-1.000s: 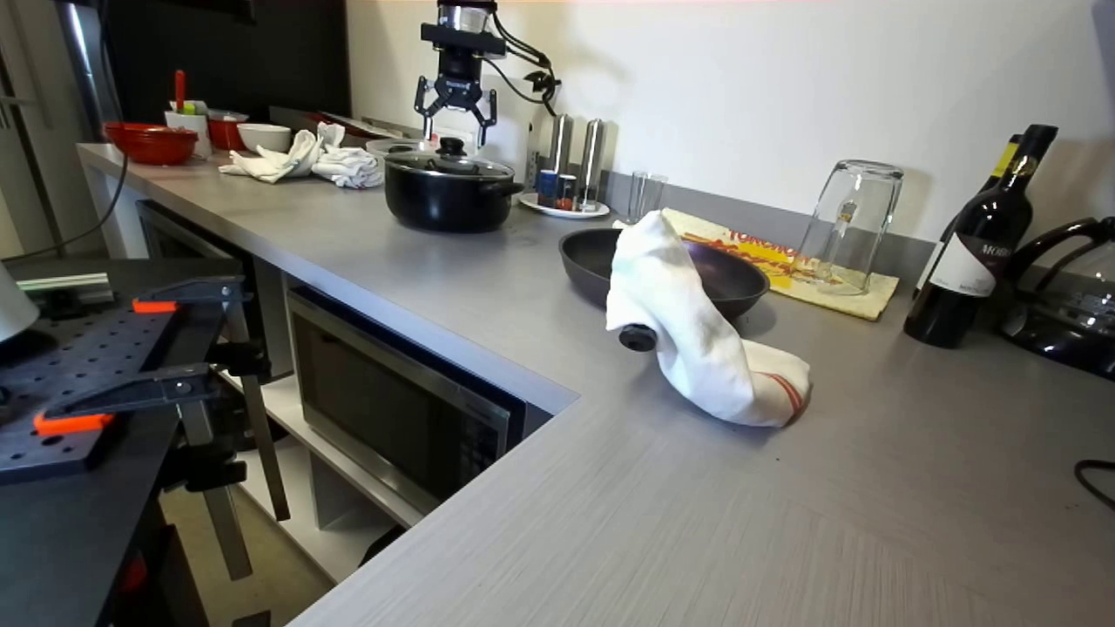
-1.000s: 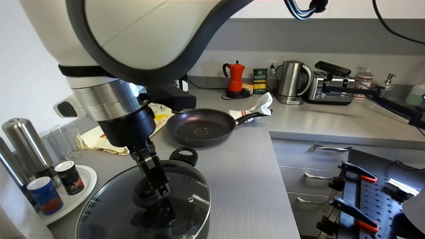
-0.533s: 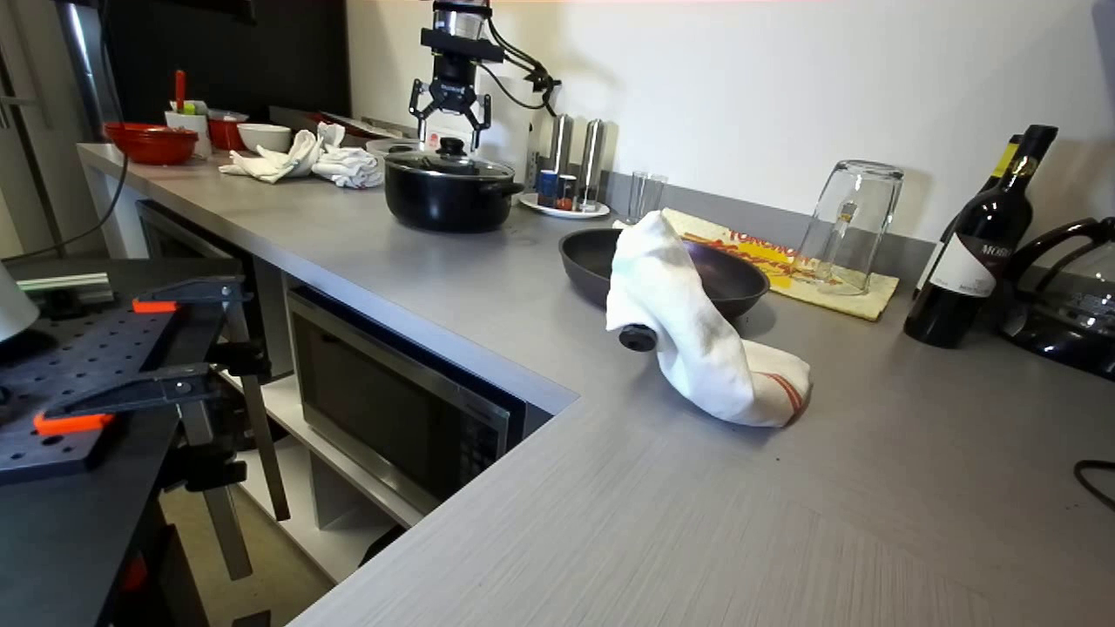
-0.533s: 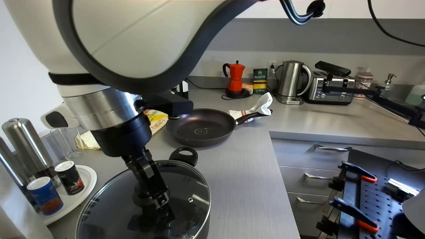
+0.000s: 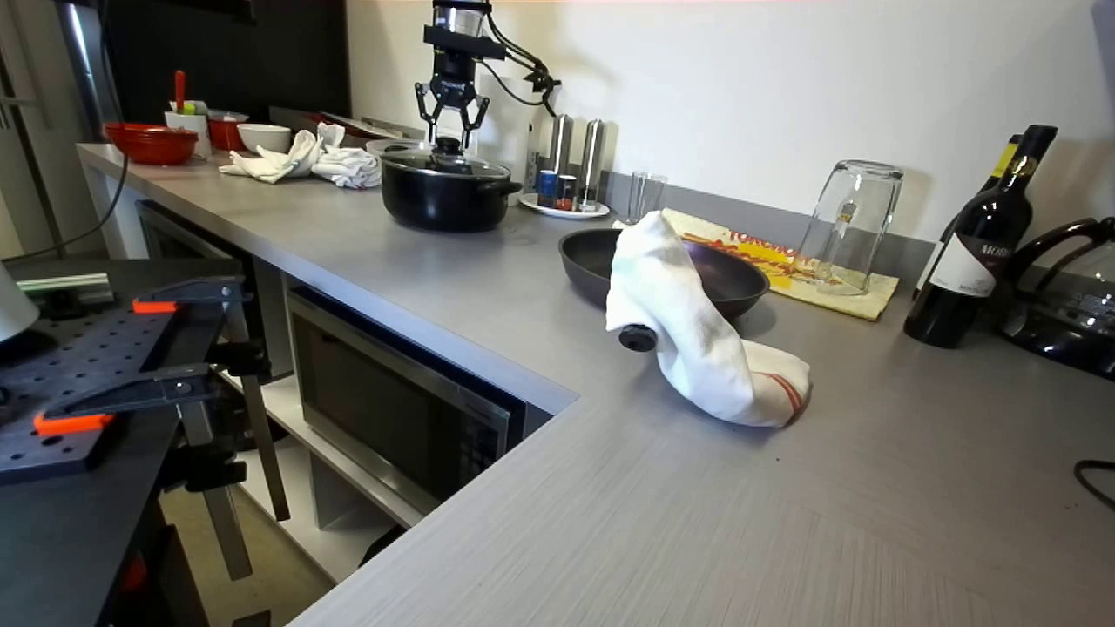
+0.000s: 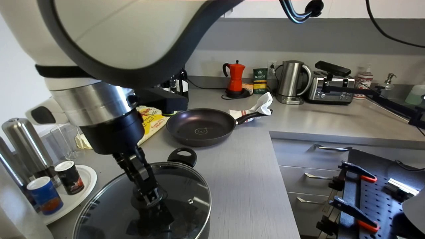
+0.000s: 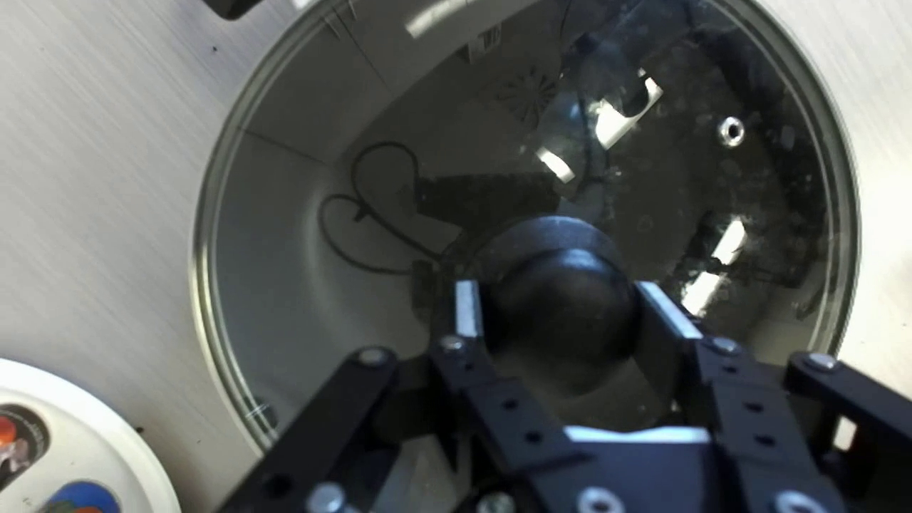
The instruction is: Put the lid on the counter
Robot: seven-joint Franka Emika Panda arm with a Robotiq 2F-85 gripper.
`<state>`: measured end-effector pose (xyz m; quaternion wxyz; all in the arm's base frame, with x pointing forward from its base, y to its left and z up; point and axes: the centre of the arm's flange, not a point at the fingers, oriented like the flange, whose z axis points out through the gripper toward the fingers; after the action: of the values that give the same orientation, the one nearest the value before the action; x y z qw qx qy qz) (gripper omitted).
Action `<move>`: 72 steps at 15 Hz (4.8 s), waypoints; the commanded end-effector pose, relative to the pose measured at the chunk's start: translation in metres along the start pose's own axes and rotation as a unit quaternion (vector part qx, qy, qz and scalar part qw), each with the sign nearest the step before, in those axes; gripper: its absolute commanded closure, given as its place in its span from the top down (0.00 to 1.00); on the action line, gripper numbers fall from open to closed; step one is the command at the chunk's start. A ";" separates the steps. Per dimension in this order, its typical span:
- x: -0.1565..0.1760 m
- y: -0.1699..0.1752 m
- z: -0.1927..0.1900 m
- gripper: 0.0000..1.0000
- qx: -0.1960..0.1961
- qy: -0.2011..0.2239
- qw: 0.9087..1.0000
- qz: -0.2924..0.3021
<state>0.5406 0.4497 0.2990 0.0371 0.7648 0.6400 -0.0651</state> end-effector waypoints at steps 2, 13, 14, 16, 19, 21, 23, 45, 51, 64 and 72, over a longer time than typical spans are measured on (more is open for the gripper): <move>0.004 0.002 -0.004 0.25 0.002 0.000 1.000 -0.009; -0.011 -0.008 -0.046 0.25 -0.034 -0.002 0.999 0.036; -0.014 -0.008 -0.051 0.25 -0.037 -0.001 0.998 0.042; -0.020 -0.004 -0.057 0.25 -0.039 -0.001 0.998 0.053; -0.029 0.003 -0.061 0.25 -0.038 -0.006 0.997 0.072; -0.038 0.009 -0.058 0.25 -0.035 -0.012 0.996 0.084; -0.052 0.016 -0.053 0.25 -0.031 -0.015 0.994 0.104; -0.297 0.019 0.009 0.25 0.020 0.048 0.927 0.372; -0.325 0.011 0.049 0.25 0.042 0.049 0.916 0.396; -0.291 0.031 0.138 0.25 0.054 0.052 0.914 0.400; -0.269 0.027 0.146 0.59 0.055 0.050 0.915 0.396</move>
<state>0.5118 0.1492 0.1998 -0.0170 0.9585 0.2812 -0.0437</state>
